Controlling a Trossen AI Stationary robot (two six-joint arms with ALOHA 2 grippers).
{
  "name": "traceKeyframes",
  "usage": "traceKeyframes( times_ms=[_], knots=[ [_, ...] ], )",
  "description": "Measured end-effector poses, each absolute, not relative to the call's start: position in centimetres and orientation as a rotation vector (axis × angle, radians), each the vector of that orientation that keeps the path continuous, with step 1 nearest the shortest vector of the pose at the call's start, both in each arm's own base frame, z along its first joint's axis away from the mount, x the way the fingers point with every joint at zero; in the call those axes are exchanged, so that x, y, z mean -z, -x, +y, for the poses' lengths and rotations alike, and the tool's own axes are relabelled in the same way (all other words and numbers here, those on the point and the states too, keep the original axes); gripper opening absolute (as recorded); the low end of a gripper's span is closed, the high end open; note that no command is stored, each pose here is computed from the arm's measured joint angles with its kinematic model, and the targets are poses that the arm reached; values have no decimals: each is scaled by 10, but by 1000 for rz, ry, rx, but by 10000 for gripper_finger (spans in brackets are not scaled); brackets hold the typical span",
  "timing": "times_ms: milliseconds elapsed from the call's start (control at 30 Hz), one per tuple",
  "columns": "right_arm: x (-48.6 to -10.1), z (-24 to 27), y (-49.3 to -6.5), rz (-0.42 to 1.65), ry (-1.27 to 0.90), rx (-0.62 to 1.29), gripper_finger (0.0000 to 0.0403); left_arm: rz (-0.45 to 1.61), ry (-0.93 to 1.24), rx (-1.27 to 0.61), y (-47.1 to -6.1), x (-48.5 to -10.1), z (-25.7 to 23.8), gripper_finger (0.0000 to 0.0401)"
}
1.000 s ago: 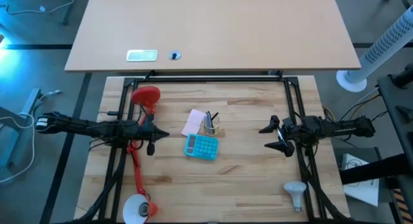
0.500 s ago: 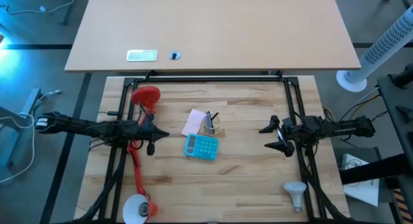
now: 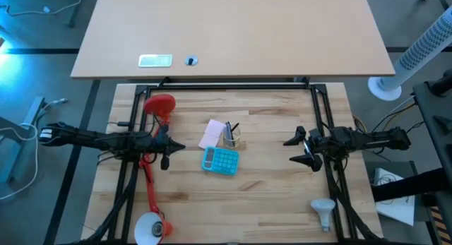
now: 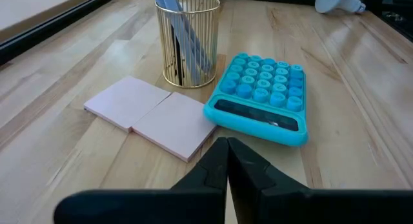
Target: Screw lightbulb
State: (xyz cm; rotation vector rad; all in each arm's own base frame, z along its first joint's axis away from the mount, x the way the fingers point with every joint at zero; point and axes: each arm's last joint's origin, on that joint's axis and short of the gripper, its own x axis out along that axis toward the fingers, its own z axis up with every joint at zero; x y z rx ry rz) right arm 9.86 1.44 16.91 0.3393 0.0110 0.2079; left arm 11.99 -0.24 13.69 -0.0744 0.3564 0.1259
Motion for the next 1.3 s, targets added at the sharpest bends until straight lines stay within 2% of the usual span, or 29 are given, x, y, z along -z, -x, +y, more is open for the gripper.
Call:
traceKeyframes(
  times_ms=[1133,1300],
  knots=[
    [-172,13,-99,-26,-341,-178,334,354,75,-126,-120,-137,-2,0],
    [-172,13,-99,-26,-342,-177,333,276,62,-154,-122,-144,-1,0]
  ],
)
